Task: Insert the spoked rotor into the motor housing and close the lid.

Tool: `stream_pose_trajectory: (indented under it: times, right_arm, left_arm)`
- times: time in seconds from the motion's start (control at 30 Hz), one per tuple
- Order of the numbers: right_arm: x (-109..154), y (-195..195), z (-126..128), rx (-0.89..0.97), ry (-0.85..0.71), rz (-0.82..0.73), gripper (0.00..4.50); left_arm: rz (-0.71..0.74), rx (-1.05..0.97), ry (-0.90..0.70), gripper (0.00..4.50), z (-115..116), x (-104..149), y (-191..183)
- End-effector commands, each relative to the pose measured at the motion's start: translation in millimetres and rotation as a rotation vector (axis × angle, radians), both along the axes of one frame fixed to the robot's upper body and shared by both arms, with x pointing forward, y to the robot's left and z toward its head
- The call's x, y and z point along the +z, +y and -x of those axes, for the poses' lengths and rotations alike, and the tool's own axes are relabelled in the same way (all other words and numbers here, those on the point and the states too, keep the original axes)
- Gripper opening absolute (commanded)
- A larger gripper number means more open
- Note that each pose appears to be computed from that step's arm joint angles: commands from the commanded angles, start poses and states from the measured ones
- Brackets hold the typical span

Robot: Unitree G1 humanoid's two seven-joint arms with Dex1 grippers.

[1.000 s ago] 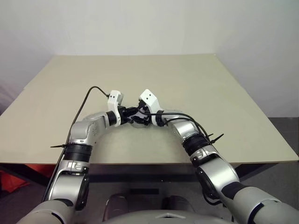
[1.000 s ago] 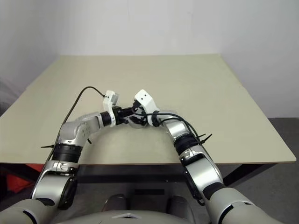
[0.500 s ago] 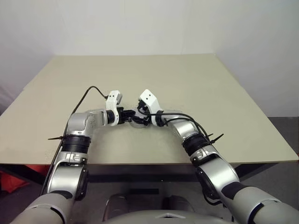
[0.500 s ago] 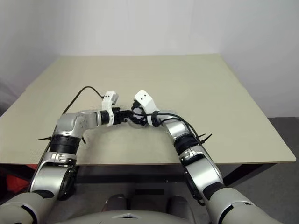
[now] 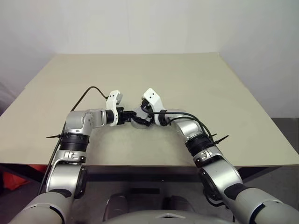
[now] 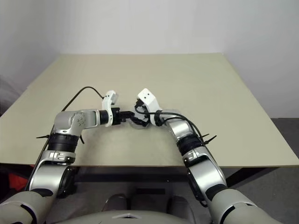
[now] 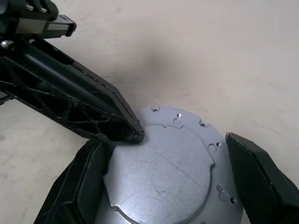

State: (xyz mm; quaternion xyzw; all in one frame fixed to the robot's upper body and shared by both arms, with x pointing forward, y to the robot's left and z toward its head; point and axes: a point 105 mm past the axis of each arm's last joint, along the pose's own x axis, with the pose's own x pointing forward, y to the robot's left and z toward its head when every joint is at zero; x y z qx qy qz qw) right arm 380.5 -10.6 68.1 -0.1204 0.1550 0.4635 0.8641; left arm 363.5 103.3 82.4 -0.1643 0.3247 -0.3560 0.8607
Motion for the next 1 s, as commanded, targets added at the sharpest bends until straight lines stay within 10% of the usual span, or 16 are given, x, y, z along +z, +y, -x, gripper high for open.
stream_pose_trajectory:
  times: [0.03, 1.0]
  right_arm:
    - [0.0, -10.9, 0.4, -0.013, 0.039, -0.017, 4.47]
    - [34.7, -80.4, -8.5, -0.101, 0.107, -0.080, 4.47]
  left_arm:
    - [-0.018, -0.022, 0.039, 0.00, 5.7, -7.6, -2.8]
    - [-0.011, -0.051, 0.034, 0.00, 7.7, -3.3, -5.2]
